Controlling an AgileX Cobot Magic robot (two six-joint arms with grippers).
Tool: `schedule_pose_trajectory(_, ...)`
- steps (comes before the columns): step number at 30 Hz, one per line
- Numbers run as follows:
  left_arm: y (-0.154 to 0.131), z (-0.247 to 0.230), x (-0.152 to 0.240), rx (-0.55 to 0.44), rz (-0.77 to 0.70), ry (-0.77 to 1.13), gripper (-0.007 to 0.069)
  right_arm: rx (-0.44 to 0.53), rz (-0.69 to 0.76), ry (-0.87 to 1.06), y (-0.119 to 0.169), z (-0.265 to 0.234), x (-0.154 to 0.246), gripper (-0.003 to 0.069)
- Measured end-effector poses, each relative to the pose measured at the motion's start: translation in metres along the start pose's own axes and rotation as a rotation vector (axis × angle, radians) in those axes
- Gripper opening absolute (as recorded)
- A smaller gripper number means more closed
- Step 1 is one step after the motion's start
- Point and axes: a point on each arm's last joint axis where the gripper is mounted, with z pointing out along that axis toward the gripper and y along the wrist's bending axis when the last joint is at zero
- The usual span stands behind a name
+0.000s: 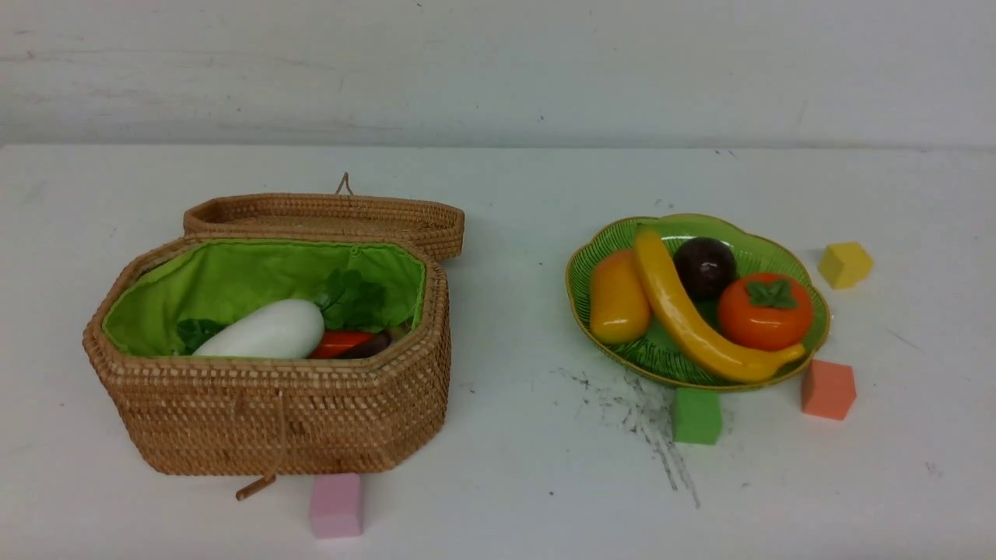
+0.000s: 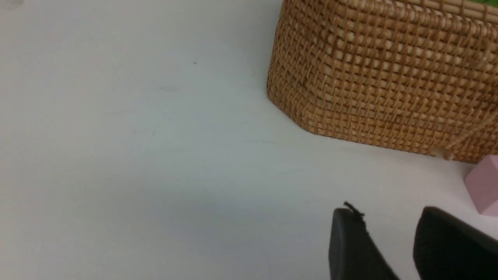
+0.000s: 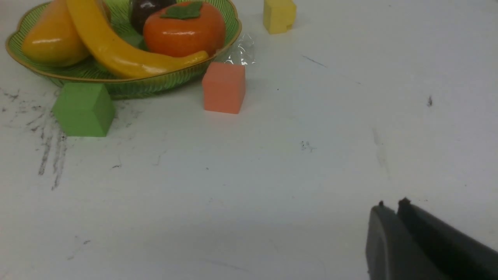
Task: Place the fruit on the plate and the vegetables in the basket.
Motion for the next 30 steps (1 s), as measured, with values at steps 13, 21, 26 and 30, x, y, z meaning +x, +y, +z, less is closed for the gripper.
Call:
schedule_pose_trajectory(13,0.0000,0.0000,0.0000,0.000,0.000,0.000,0.0239,0.000,0.000,-0.001,0.0000,0.0000,-0.0001,0.0075)
schedule_pose_trajectory(21,0.0000,0.0001,0.0002,0.000,0.000,0.001,0.0239,0.000,0.000,-0.001,0.0000,0.0000,-0.0001,0.0088)
schedule_pose_trajectory(26,0.0000,0.0001,0.0002,0.000,0.000,0.001,0.0239,0.000,0.000,-0.001,0.0000,0.0000,-0.0001,0.0093)
schedule_pose_trajectory(30,0.0000,0.0001,0.0002,0.000,0.000,0.001,0.0239,0.000,-0.001,-0.001,0.0000,0.0000,-0.0001,0.0099)
